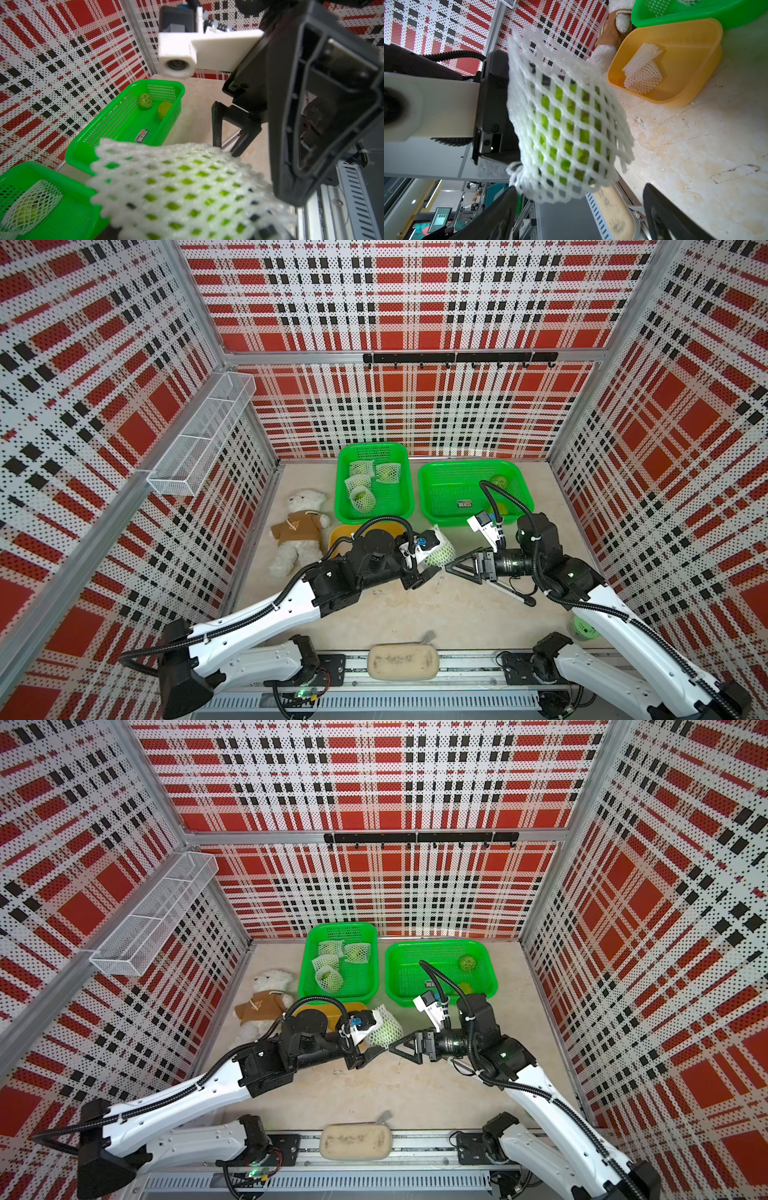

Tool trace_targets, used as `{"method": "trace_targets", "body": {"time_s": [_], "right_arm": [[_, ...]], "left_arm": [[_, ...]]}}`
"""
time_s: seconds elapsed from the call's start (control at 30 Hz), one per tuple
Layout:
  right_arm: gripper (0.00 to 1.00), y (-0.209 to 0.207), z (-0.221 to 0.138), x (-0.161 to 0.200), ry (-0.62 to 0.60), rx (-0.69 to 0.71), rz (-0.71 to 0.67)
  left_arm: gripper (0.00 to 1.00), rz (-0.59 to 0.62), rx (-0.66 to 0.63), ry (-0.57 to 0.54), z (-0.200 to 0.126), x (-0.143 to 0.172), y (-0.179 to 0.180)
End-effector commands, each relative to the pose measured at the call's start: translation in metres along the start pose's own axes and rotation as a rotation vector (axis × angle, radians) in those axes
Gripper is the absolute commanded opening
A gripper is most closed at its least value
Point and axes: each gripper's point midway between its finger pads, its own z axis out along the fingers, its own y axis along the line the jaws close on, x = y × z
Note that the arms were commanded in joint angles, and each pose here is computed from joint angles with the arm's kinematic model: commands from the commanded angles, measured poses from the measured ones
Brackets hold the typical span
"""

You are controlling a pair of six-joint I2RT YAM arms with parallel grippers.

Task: Sleeve custard apples in foam nets
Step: Pick up the custard apple from the center of the board, then put on the foam net on the custard apple.

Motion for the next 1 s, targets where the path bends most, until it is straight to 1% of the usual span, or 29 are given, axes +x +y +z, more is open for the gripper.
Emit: {"method": "trace_targets", "body": {"time_s": [0.0, 0.1, 0.2, 0.3, 0.37, 0.43, 0.53, 0.63, 0.77, 0.97], "right_arm": [[0.99, 0.007, -0.005, -0.012, -0.062, 0.002, -0.059], [1.00, 0.007, -0.008, -0.018, -0.086, 0.024, -0.084], [1.00, 0.006, -0.013, -0.028, -0.118, 0.049, -0.110], [1.00, -0.003, -0.020, -0.046, -0.189, 0.094, -0.117], [0.98, 0.002, -0.022, -0.059, -0.229, 0.055, -0.121], [0.94, 0.010, -0.020, -0.067, -0.241, 0.006, -0.134], [0.82, 0.014, -0.015, -0.072, -0.233, -0.043, -0.135], [0.71, 0.016, -0.010, -0.071, -0.216, -0.074, -0.128], [0.66, 0.019, -0.004, -0.067, -0.194, -0.088, -0.129], [0.54, 0.024, 0.004, -0.062, -0.178, -0.102, -0.134]], "left_arm": [[0.39, -0.026, -0.038, -0.054, -0.005, -0.011, 0.011], [0.40, -0.065, -0.065, -0.043, -0.005, -0.005, 0.024], [0.39, -0.134, -0.119, -0.023, -0.004, 0.002, 0.046], [0.39, -0.171, -0.098, -0.006, -0.006, 0.005, 0.054], [0.39, -0.150, -0.065, -0.024, -0.009, 0.003, 0.048], [0.40, -0.139, -0.050, -0.041, -0.012, 0.001, 0.045], [0.40, -0.148, -0.012, -0.068, -0.017, -0.001, 0.040], [0.40, -0.144, 0.034, -0.108, -0.022, -0.006, 0.033], [0.40, -0.138, 0.090, -0.150, -0.026, -0.010, 0.023], [0.39, -0.132, 0.110, -0.165, -0.027, -0.012, 0.020]]}}
